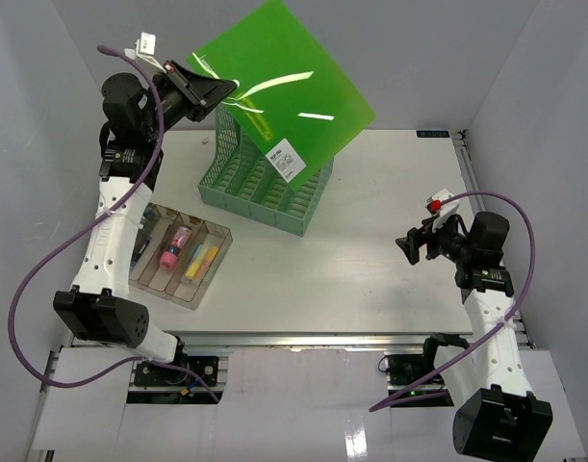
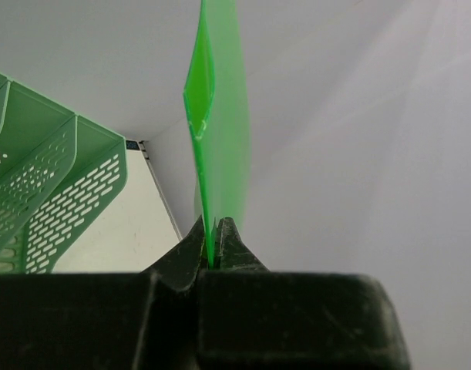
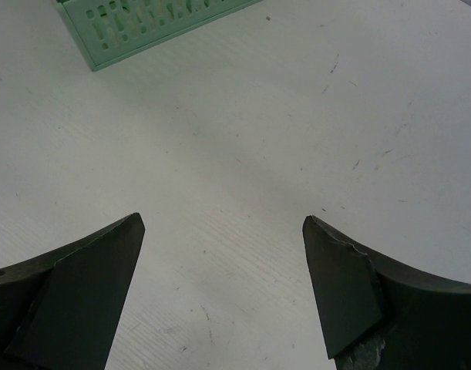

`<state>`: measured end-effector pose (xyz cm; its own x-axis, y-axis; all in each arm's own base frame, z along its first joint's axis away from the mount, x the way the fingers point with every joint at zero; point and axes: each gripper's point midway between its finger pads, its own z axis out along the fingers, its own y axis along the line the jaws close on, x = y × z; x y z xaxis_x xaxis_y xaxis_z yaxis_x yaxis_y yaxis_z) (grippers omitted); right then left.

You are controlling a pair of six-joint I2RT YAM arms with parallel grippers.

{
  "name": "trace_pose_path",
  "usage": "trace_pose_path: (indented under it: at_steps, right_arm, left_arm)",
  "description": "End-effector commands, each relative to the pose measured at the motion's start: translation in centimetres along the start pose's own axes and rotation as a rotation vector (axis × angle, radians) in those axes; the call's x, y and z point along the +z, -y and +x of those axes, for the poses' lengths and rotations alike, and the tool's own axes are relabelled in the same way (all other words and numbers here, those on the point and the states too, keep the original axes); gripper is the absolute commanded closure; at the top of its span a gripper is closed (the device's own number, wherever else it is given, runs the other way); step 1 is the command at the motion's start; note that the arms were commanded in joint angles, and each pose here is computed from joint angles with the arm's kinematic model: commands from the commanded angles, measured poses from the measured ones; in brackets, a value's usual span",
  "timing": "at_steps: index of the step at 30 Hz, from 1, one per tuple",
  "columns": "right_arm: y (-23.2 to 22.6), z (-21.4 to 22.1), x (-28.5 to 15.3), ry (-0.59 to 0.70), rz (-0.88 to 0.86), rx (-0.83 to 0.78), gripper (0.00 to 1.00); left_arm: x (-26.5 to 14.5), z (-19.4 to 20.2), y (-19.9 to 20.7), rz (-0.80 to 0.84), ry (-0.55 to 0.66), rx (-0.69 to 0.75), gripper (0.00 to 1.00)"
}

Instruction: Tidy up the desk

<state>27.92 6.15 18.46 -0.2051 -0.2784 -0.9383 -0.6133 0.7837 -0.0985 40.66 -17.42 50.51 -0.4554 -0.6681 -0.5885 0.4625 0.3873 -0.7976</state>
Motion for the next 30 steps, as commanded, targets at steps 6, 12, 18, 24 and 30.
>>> trace_pose_path:
  at_steps: [6,12,18,24,30]
  right_arm:
    - [0.1,-1.0,-0.1,0.039,-0.001,-0.022,0.10]
    - [0.2,-0.8,0.0,0.035,0.000,-0.022,0.10]
    - [0.2,-0.7,0.1,0.030,-0.001,-0.019,0.10]
    - [0.3,-0.6,0.1,0.028,0.003,-0.020,0.10]
    - [0.3,-0.5,0.1,0.024,0.000,-0.016,0.10]
  left_arm:
    - [0.1,-2.8,0.3,-0.023,0.077,0.203,1.00]
    - [0.7,-3.8,-1.6,-0.083,0.110,0.293,1.00]
    - [1.5,-3.6,-3.7,-0.119,0.100,0.325,1.00]
    - [1.7,-3.5,-5.1,-0.136,0.099,0.346,1.00]
    - [0.7,-5.1,-3.9,-0.109,0.138,0.356,1.00]
